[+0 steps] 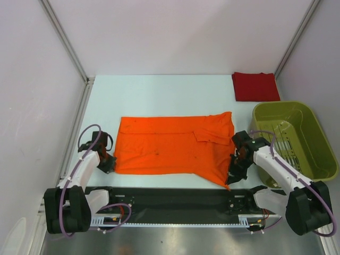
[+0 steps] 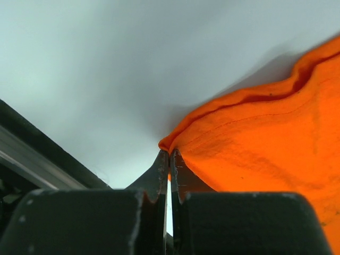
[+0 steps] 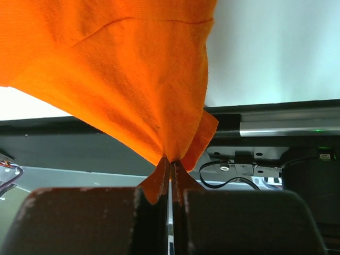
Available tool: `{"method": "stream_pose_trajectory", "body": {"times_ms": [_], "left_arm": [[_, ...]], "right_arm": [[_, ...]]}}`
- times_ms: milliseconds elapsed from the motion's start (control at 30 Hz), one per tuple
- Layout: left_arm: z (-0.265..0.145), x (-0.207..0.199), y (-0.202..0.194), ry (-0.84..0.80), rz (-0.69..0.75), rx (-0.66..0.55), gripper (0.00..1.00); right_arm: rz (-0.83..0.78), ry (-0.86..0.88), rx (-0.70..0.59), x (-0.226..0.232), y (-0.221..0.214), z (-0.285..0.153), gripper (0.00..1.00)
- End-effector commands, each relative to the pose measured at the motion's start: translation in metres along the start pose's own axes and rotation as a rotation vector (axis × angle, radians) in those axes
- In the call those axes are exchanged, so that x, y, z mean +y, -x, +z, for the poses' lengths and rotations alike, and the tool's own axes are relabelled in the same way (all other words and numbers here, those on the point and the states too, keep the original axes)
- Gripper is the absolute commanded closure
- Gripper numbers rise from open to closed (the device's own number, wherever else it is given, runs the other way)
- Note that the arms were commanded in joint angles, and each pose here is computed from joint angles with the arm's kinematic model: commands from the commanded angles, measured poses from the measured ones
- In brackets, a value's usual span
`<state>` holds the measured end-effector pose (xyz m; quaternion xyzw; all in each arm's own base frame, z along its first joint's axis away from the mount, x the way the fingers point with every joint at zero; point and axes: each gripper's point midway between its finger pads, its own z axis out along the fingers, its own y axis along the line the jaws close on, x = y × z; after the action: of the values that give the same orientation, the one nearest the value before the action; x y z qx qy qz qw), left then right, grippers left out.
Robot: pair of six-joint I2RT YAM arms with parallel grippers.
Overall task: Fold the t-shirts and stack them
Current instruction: Fold the tshirt
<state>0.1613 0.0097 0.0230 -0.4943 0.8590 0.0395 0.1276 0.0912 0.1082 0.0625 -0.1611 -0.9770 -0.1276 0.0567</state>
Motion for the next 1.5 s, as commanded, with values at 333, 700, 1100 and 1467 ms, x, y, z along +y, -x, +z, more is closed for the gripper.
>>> {"method": "stream_pose_trajectory", "body": {"times_ms": [333, 700, 1100, 1467], "left_arm": [[-0.008, 0.015, 0.009, 0.052, -0.078, -0.060, 1.00], [-0.009, -0.013, 0.022, -0.003, -0.003, -0.048, 1.00], [-0.011, -0.061, 0.054, 0.036, 0.093, -0.030, 1.00], [-0.013, -0.102, 0.077, 0.039, 0.116, -0.033, 1.00]], "right_arm": [[0.035, 0.059, -0.103, 0.007, -0.001, -0.025, 1.00], [0.021, 0.095, -0.238, 0.021, 0.073, -0.058, 1.00], [-0.021, 0.048, -0.255, 0.032, 0.154, -0.060, 1.00], [-0.031, 0.035, -0.249, 0.040, 0.206, -0.061, 1.00]]}}
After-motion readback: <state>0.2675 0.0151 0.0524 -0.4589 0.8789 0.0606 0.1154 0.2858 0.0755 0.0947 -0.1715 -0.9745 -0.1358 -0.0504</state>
